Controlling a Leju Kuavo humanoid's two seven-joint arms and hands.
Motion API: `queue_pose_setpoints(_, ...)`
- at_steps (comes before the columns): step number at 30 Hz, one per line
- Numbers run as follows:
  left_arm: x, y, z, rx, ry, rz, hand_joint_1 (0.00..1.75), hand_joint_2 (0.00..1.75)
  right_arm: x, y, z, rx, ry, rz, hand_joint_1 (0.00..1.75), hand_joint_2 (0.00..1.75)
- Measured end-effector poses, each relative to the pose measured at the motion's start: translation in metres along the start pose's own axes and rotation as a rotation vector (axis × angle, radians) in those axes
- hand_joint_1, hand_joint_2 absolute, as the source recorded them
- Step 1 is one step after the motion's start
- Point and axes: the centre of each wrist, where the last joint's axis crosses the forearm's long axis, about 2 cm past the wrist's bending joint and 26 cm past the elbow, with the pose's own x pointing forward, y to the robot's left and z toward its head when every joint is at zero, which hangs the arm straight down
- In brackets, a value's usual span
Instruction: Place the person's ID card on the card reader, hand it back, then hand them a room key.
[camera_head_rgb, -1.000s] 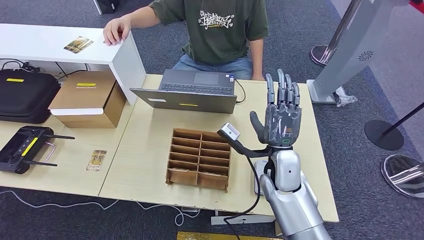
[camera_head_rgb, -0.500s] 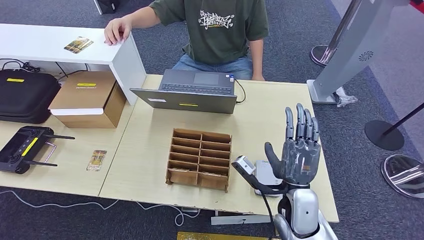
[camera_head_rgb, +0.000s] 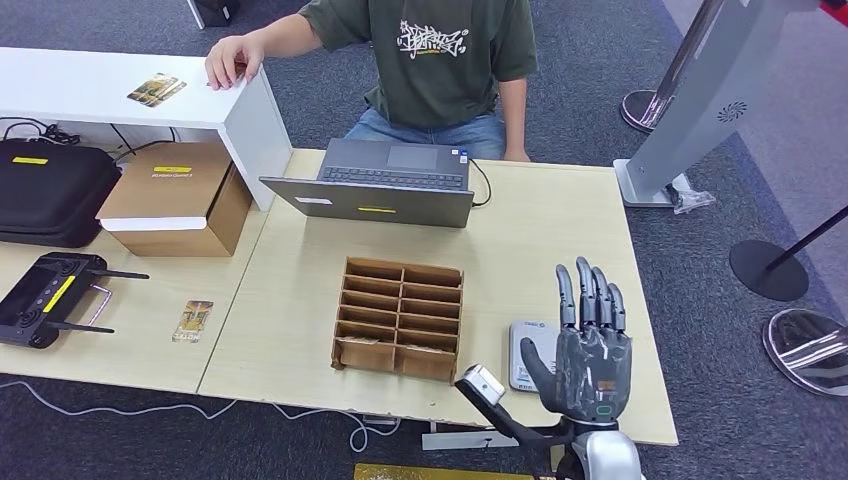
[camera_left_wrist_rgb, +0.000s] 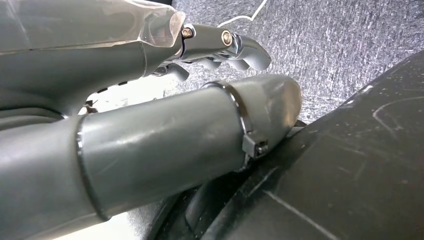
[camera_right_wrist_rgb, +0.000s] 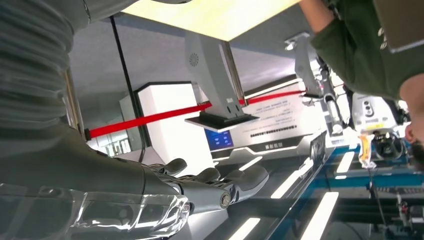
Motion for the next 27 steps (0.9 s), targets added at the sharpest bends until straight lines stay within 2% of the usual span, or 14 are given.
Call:
queue_pose_setpoints(7, 0.0, 0.0, 0.0, -0.003, -0.001, 0.0, 0.0, 0.0, 0.019, -0.003, 0.012, 0.091, -0.008, -0.02, 0.0, 1.75)
queue_pose_setpoints(14, -0.001, 0.0, 0.0, -0.007, -0.007, 0.012, 0.0, 0.0, 0.035, 0.0, 0.025, 0.15, -0.093, -0.055, 0.0, 1.75)
queue_pose_setpoints(27, 0.0, 0.0, 0.0, -0.01, -0.006, 0.022, 0.0, 0.0, 0.056, 0.011, 0.031, 0.245, -0.127, -0.096, 0.0, 1.75)
